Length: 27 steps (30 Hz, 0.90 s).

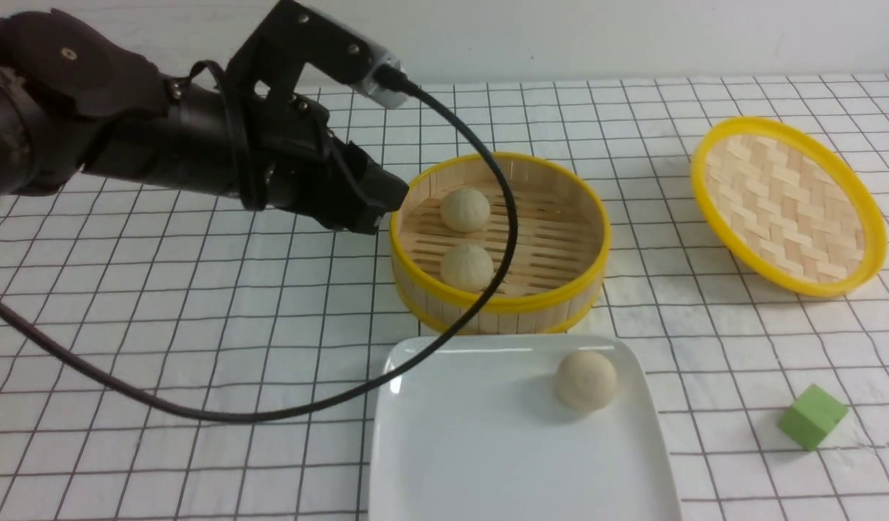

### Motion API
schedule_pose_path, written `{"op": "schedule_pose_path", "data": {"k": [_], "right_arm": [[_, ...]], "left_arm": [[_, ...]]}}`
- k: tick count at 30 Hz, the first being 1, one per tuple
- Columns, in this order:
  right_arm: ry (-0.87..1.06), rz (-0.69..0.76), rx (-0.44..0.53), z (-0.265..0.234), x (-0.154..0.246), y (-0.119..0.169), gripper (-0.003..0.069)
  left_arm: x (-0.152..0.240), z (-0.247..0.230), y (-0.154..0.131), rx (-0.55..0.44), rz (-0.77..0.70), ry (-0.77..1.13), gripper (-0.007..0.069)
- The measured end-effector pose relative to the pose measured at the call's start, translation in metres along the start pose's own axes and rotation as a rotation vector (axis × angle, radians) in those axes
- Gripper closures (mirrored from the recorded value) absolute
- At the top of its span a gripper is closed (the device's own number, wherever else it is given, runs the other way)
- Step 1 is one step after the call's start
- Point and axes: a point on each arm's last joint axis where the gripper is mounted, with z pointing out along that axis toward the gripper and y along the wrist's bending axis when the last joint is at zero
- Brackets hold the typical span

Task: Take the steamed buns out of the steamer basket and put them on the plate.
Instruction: Use the left arm to grab the steamed stuffed bun that is closest to it

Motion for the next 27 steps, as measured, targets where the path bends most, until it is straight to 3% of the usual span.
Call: {"op": "schedule_pose_path", "data": {"k": [20, 27], "right_arm": [[0.005, 0.008, 0.063, -0.114, 0.027, 0.041, 0.0206], [0.080, 0.071, 0.158, -0.123, 0.063, 0.046, 0.0206]], "left_arm": [[0.003, 0.016, 0.010, -0.055, -0.067, -0.028, 0.0319], [0.000, 0.016, 0.010, -0.061, -0.082, -0.059, 0.0319]]}}
